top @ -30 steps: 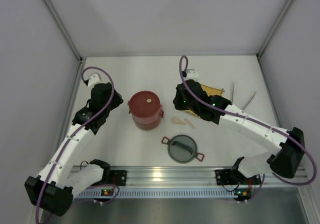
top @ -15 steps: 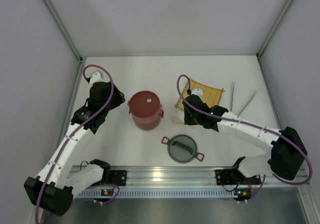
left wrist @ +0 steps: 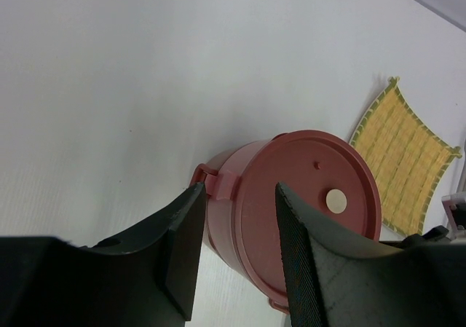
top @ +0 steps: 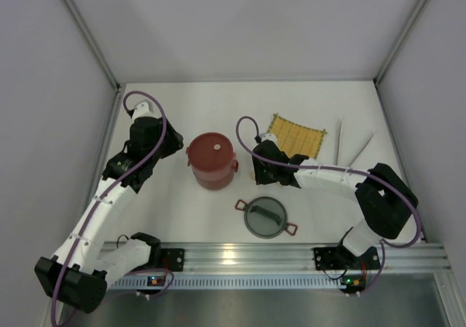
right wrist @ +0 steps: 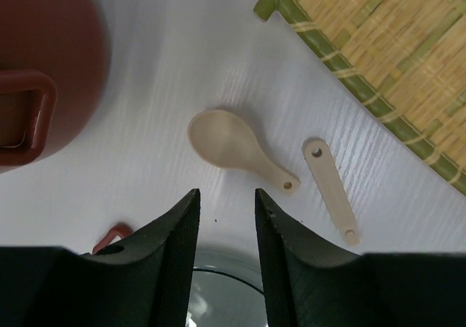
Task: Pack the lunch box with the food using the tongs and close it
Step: Pick up the utensils from the center of the board.
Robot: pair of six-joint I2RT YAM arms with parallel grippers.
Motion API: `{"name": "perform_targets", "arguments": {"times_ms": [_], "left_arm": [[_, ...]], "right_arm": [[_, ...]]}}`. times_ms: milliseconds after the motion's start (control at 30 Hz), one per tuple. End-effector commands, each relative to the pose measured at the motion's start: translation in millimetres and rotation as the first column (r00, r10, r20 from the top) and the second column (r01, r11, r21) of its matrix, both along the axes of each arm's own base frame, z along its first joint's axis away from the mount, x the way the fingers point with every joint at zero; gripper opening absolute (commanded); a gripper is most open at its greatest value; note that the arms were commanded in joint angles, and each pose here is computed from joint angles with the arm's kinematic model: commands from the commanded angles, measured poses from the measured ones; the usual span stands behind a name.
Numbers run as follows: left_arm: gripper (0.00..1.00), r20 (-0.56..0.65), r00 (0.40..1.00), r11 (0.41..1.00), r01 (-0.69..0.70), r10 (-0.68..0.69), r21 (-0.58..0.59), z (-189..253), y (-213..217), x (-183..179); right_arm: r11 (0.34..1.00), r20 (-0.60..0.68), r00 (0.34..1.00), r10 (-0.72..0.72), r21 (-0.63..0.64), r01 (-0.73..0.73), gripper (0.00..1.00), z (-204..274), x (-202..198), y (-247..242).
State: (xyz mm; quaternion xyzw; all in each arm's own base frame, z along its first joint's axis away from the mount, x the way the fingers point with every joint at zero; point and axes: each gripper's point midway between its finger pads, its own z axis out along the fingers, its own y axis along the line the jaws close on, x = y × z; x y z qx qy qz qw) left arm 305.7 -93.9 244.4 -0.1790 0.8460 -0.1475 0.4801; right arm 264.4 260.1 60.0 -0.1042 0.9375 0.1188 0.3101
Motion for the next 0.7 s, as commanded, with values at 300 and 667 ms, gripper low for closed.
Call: {"name": "perform_targets", "arguments": {"times_ms": [300, 667], "left_arm": [[0.48, 0.010, 1.000, 1.000, 0.020, -0.020, 0.006, 8, -2, -1], [0.48, -0.001, 1.000, 1.000, 0.020, -0.020, 0.006, 4, -2, -1]], "right_arm": [[0.999, 0.069, 0.997, 0.036, 0.034, -0.038, 0.36, -1, 38, 12], [0.997, 0.045, 0.997, 0.059, 0.038, -0.061, 0.39, -13, 36, 8]]}}
